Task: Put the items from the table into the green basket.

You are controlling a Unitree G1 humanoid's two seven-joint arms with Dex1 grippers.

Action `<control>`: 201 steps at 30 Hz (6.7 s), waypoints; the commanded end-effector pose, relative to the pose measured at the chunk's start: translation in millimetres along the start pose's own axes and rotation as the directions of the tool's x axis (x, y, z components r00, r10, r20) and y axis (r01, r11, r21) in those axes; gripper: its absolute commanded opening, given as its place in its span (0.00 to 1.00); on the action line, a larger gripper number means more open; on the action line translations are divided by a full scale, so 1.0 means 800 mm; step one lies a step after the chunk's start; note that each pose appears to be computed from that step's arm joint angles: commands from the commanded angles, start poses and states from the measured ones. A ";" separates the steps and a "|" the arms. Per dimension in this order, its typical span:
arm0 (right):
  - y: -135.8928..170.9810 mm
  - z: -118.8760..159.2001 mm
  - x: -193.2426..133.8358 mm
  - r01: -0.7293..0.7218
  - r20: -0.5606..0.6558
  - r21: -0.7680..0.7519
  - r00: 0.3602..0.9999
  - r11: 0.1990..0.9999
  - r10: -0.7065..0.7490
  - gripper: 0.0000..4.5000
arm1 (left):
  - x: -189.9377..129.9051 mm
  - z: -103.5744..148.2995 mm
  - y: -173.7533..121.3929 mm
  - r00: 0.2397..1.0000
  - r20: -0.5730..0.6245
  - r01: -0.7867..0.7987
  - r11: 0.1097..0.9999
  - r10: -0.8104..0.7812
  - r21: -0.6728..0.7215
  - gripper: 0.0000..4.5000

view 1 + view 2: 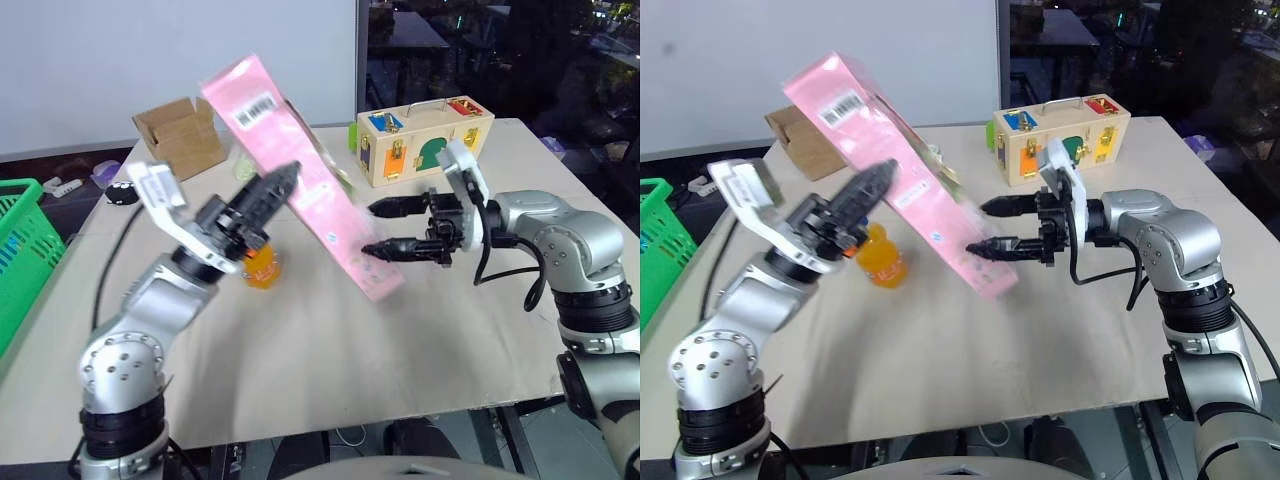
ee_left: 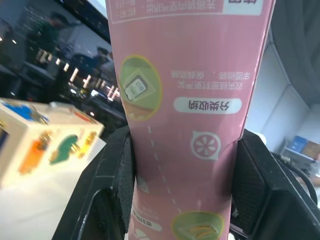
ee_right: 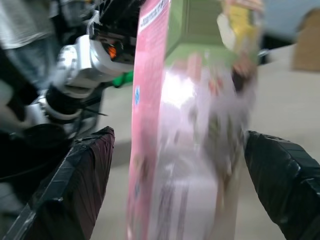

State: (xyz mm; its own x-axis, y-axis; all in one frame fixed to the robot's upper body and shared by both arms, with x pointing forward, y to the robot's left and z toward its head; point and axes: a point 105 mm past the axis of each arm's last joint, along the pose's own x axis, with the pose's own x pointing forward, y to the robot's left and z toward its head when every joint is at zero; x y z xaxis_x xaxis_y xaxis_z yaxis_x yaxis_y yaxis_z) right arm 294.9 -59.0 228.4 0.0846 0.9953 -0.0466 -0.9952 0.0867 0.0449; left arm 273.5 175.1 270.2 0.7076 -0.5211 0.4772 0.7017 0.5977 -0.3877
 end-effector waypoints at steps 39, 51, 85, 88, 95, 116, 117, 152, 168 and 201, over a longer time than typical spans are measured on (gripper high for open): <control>0.044 0.054 0.146 0.014 0.172 -0.396 0.983 0.918 0.059 0.98 | -0.246 0.345 0.168 0.571 0.402 -0.597 0.027 0.716 0.801 0.55; 0.052 0.061 0.140 -0.051 0.186 -0.420 0.972 0.906 0.141 1.00 | -0.344 0.317 0.192 0.316 0.407 -0.573 -0.170 0.857 0.802 0.94; 0.007 -0.040 -0.005 0.220 -0.138 -0.353 0.949 0.909 -0.284 1.00 | -0.079 -0.085 0.107 0.633 -0.708 0.092 0.878 0.313 0.470 0.99; 0.009 -0.042 -0.010 0.247 -0.140 -0.348 0.940 0.904 -0.311 1.00 | -0.073 -0.094 0.117 0.637 -0.696 0.080 0.869 0.332 0.488 0.99; 0.015 -0.043 -0.013 0.278 -0.132 -0.337 0.932 0.899 -0.337 1.00 | -0.072 -0.104 0.142 0.616 -0.657 0.034 0.818 0.435 0.574 0.99; 0.022 -0.031 0.009 0.179 -0.095 -0.372 0.969 0.911 -0.229 1.00 | -0.042 0.014 0.137 0.857 -0.273 -0.255 0.818 0.438 0.515 0.65; 0.021 -0.029 0.014 0.170 -0.084 -0.370 0.973 0.914 -0.215 1.00 | -0.047 0.045 0.145 0.859 -0.179 -0.337 0.792 0.480 0.510 0.65; 0.029 0.014 0.089 -0.002 0.077 -0.395 0.996 0.919 0.035 1.00 | -0.295 0.316 0.175 0.205 0.566 -0.864 -0.124 0.799 0.488 0.65; 0.036 0.031 0.099 -0.014 0.132 -0.367 0.989 0.930 0.067 1.00 | -0.301 0.297 0.213 0.224 0.427 -0.824 -0.064 0.876 0.563 0.65; 0.053 0.040 0.107 -0.027 0.198 -0.365 0.974 0.931 0.106 1.00 | -0.302 0.291 0.205 0.270 0.448 -0.814 -0.046 0.852 0.579 0.99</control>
State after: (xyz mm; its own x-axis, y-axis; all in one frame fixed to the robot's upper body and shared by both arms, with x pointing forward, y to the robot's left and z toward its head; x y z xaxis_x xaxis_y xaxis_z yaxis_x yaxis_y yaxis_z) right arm 266.5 34.4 246.6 -0.0074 0.9924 0.1226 -0.9589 0.0277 -0.2825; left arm 198.4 546.6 244.8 0.7549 0.6544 0.0444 -0.6559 0.7529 0.0546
